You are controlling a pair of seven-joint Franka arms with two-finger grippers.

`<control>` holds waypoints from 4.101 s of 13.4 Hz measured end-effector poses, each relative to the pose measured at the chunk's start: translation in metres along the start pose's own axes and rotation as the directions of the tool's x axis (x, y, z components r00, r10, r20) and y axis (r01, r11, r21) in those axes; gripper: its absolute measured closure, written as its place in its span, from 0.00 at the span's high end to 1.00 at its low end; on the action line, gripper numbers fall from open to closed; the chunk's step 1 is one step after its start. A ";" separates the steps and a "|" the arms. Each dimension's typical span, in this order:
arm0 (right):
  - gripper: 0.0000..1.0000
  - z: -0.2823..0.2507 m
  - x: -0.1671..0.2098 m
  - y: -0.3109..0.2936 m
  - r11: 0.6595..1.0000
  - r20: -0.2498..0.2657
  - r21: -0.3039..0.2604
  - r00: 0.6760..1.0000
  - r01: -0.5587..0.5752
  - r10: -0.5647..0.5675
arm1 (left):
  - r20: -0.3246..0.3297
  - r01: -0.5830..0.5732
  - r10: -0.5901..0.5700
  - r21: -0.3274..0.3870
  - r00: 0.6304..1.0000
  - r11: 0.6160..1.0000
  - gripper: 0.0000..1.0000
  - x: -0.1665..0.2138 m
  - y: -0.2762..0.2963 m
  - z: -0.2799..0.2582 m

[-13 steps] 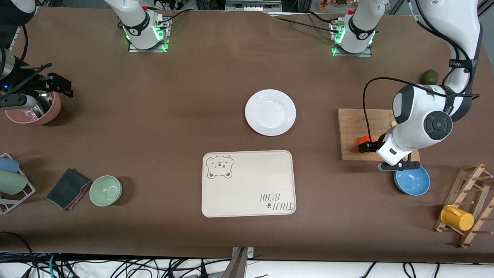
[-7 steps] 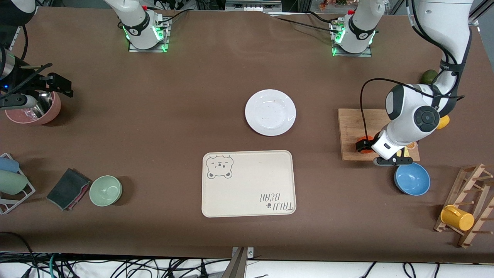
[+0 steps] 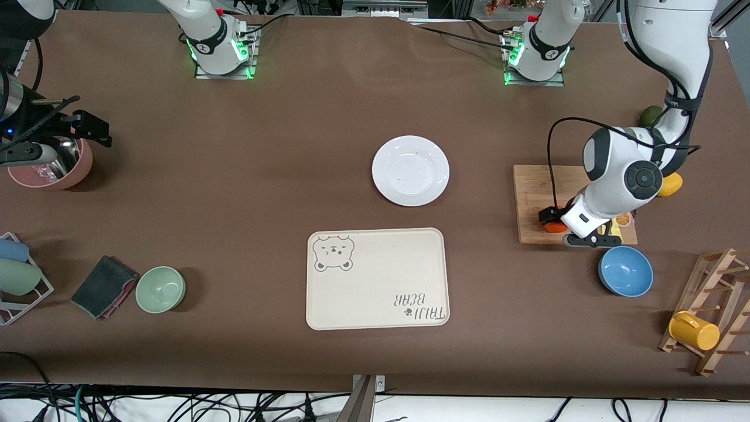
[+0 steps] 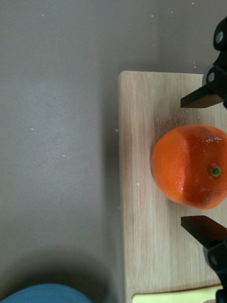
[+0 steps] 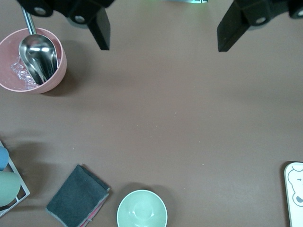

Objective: Place orange and plate with both arms
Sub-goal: 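Close the left gripper on the orange and lift it, then carry the orange with the left gripper over the white plate, then lower the orange onto the plate and open the left gripper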

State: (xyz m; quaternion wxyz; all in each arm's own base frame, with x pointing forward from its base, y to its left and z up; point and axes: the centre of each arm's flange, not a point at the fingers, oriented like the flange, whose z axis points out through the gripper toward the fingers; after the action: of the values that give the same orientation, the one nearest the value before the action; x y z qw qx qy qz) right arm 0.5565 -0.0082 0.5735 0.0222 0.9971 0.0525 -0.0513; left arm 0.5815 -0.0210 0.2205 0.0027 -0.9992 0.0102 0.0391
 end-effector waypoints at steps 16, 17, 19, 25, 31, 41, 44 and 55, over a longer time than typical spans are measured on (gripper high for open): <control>1.00 0.033 0.006 -0.025 0.999 0.131 0.019 0.990 0.045 -0.047 | 0.084 0.085 -0.077 -0.096 0.993 0.992 0.77 0.012 0.049 -0.015; 1.00 0.034 0.005 -0.025 0.999 0.138 0.020 0.989 0.045 -0.047 | 0.094 0.115 -0.105 -0.106 0.990 0.988 0.77 0.014 0.076 -0.029; 1.00 0.034 0.005 -0.026 0.999 0.140 0.020 0.989 0.046 -0.049 | 0.100 0.191 -0.179 -0.126 0.979 0.973 0.77 0.014 0.142 -0.056; 1.00 0.032 0.006 -0.039 0.997 0.135 0.017 0.988 0.070 -0.071 | 0.115 0.421 -0.409 -0.114 0.905 0.900 0.77 -0.018 0.312 -0.069; 1.00 0.046 0.003 -0.063 0.994 0.219 0.022 0.969 0.111 -0.113 | 0.159 0.522 -0.509 -0.055 0.846 0.851 0.77 -0.039 0.359 -0.024; 1.00 0.069 0.014 -0.064 0.993 0.272 0.039 0.956 0.108 -0.115 | 0.114 0.497 -0.498 0.041 0.859 0.867 0.77 -0.118 0.421 0.032; 1.00 0.069 0.014 -0.066 0.993 0.274 0.042 0.954 0.111 -0.118 | 0.100 0.490 -0.490 0.031 0.866 0.871 0.76 -0.124 0.418 0.041; 1.00 0.098 0.047 -0.121 0.883 0.233 0.464 0.971 -0.069 -0.047 | 0.061 0.547 -0.544 -0.046 0.837 0.836 1.00 -0.086 0.398 -0.014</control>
State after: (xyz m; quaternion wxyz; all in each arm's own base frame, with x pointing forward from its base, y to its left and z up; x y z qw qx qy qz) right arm 0.5803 0.1116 0.4663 -0.2128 0.9597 0.0298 -0.1813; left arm 0.4887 -0.4172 0.2390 -0.0170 -0.9591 -0.2762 0.0597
